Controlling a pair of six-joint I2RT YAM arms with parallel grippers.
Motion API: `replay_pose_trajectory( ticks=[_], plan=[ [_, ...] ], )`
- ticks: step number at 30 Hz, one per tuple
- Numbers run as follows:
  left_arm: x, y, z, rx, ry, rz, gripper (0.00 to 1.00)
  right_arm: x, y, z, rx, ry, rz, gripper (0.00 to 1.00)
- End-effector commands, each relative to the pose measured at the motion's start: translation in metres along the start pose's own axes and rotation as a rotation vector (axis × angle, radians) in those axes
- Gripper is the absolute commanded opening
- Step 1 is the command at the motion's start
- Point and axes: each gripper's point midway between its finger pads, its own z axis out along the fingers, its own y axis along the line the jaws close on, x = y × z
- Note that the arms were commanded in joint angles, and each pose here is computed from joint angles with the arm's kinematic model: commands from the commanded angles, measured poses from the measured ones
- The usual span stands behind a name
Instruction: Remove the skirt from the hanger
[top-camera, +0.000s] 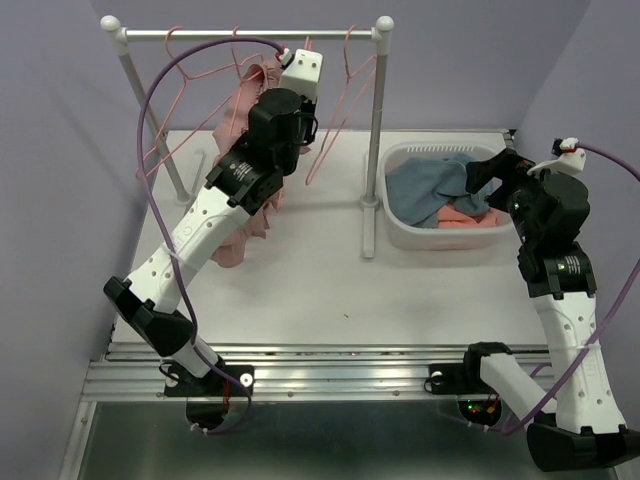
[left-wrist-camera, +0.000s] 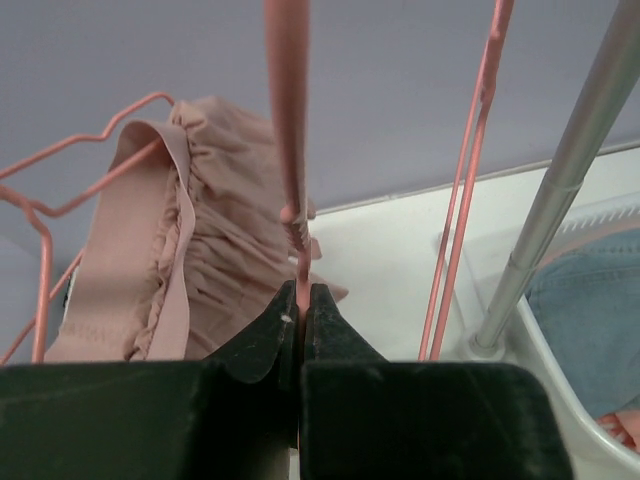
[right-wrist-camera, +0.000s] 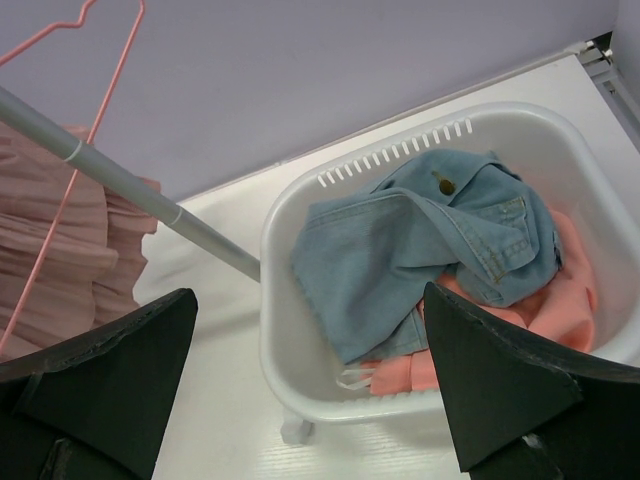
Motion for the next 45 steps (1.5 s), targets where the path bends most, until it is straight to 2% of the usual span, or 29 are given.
replay_pose_trajectory(
  ticks=[1,6,10,16,32,45],
  plan=[
    [-0.047,0.012,-0.005,-0.019,-0.120,-0.017,0.00,-0.002,0.006,0.001,-0.031,-0.014,0.003,1.00],
    [-0.057,0.019,0.001,-0.059,-0.143,-0.004,0.00,-0.004,0.008,0.000,-0.035,-0.020,0.008,1.00],
    [-0.079,0.023,0.005,-0.077,-0.194,-0.005,0.00,-0.005,0.008,0.000,-0.036,-0.025,0.008,1.00],
    [-0.084,0.026,0.027,-0.116,-0.215,-0.007,0.00,0.001,0.005,0.000,-0.029,-0.011,0.001,1.00],
    [-0.054,0.039,0.082,-0.154,-0.160,0.004,0.00,0.011,-0.002,-0.002,-0.017,-0.003,-0.007,1.00],
    [-0.021,0.040,0.095,-0.145,-0.091,-0.003,0.00,0.005,-0.001,-0.005,-0.015,-0.020,-0.009,1.00]
  ],
)
